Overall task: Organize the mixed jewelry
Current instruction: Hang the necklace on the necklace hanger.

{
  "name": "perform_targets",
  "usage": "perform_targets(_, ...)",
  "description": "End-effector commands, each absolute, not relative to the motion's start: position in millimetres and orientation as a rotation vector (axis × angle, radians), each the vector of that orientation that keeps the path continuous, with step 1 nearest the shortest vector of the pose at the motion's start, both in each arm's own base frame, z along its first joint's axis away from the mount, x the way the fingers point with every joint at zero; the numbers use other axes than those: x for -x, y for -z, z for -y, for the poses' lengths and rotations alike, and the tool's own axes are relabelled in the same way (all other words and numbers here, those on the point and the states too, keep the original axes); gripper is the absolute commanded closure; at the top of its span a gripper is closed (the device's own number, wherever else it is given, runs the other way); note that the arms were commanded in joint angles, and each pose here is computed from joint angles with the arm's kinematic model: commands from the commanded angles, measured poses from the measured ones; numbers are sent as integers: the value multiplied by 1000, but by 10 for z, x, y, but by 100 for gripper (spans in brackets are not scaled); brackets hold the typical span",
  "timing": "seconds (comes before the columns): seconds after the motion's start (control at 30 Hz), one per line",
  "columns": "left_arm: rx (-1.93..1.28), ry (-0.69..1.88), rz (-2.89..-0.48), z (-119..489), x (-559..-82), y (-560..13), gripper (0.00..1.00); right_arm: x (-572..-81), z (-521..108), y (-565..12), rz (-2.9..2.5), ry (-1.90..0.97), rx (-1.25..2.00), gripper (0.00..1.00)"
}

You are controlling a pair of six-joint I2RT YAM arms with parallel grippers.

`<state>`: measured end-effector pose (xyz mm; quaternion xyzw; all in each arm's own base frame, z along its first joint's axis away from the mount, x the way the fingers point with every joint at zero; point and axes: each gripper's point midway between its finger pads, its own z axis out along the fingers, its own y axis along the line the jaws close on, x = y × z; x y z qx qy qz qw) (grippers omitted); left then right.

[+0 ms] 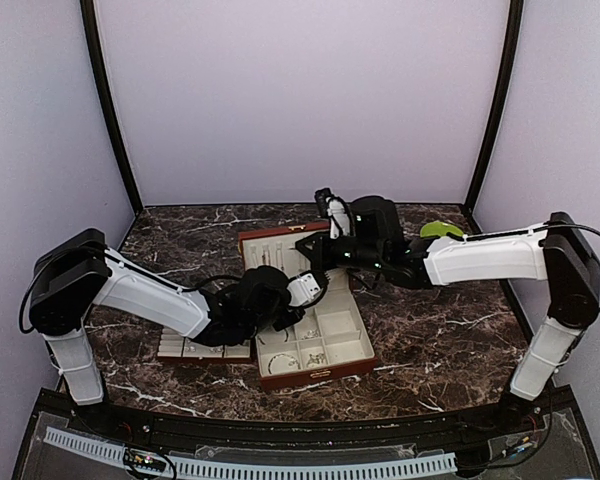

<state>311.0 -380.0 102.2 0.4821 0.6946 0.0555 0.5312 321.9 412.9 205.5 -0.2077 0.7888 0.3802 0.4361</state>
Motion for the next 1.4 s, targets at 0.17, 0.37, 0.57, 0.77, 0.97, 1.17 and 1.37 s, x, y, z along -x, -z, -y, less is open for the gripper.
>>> perform_targets(0.17, -1073, -72, -1643, 3826, -3091, -1337, 95, -3240, -4239, -2024, -1949, -958, 520, 100)
perform_targets(0.37, -1006, 3, -1647, 3764, -3022, -1608, 84, -3217, -4187, -2175, -1920, -959, 505, 100)
perform_targets(0.57, -900, 83, -1655, 3537, -2894, -1887, 71, -3220, -4179, -2215, -1919, -955, 498, 100)
perform_targets(0.77, -740, 238, -1764, 3344, -2900, -2095, 54, -3199, -4201, -2213, -1927, -972, 500, 100)
perform_targets(0.97, -574, 366, -1815, 3277, -2945, -2248, 54, -3124, -4212, -2257, -1919, -974, 509, 100)
perform_targets(1.17, -515, 424, -1833, 3260, -2975, -2271, 54, -3095, -4296, -2296, -1914, -974, 534, 100)
perform_targets(1.37, -512, 446, -1861, 3278, -2964, -2174, 54, -3150, -4360, -2294, -1924, -946, 530, 100)
